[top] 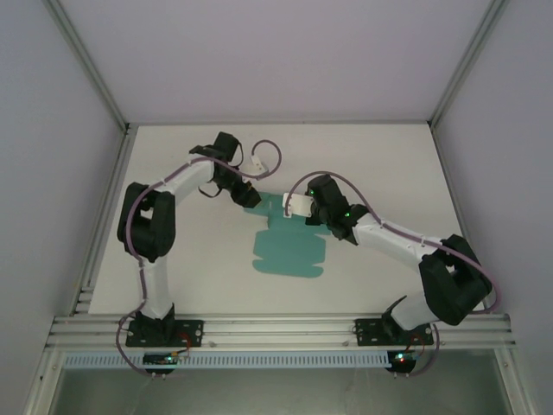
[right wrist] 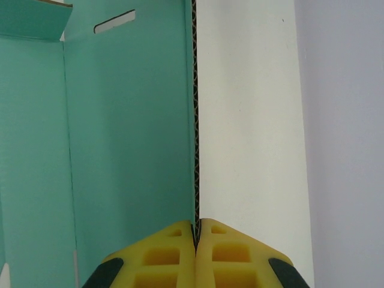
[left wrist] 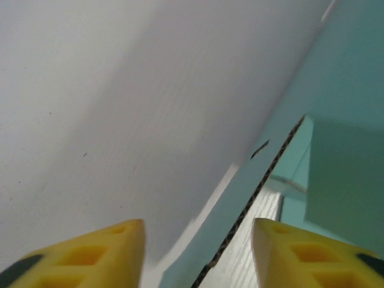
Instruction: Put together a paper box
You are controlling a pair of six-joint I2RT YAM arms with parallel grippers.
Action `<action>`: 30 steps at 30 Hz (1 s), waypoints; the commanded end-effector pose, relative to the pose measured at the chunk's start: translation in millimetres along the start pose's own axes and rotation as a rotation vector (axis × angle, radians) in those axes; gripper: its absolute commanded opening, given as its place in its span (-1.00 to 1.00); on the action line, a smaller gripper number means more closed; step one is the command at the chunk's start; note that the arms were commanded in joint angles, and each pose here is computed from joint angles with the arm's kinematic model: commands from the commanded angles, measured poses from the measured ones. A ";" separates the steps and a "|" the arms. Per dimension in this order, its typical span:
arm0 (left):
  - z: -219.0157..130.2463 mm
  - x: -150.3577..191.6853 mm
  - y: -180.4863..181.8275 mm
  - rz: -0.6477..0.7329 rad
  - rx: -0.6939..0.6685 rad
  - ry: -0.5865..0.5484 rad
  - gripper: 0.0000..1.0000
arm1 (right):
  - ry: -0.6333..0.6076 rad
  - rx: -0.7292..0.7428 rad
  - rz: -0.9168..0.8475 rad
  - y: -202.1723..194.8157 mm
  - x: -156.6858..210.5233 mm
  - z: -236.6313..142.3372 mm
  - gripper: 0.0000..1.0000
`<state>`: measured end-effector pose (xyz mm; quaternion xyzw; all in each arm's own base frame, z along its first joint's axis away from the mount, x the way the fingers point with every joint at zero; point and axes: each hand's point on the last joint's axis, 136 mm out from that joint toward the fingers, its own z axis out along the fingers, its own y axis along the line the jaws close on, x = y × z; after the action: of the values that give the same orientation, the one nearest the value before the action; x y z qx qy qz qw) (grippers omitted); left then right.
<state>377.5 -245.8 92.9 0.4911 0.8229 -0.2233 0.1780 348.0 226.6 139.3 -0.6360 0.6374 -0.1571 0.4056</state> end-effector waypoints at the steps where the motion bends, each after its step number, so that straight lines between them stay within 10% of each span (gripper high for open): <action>1: -0.1 2.3 -0.6 0.009 -0.027 0.031 -0.33 | 0.000 0.005 0.003 -5.0 -1.4 1.8 -1.00; 7: 4.4 -9.9 21.7 -0.093 -0.119 -0.013 -0.94 | 0.021 0.041 0.011 -8.3 2.9 1.3 -1.00; 18: -10.5 -40.9 28.9 -0.399 -0.173 -0.150 -1.00 | 0.056 0.105 0.022 2.9 2.1 2.5 -1.00; 30: -9.7 -61.9 -44.0 -0.597 -0.113 -0.215 -1.00 | 0.085 0.178 0.070 11.0 -6.7 15.0 -1.00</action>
<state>372.2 -273.5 99.9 0.2065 0.9385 -0.2090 0.1813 357.4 223.2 135.0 -0.5644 0.6578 -0.2554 0.4284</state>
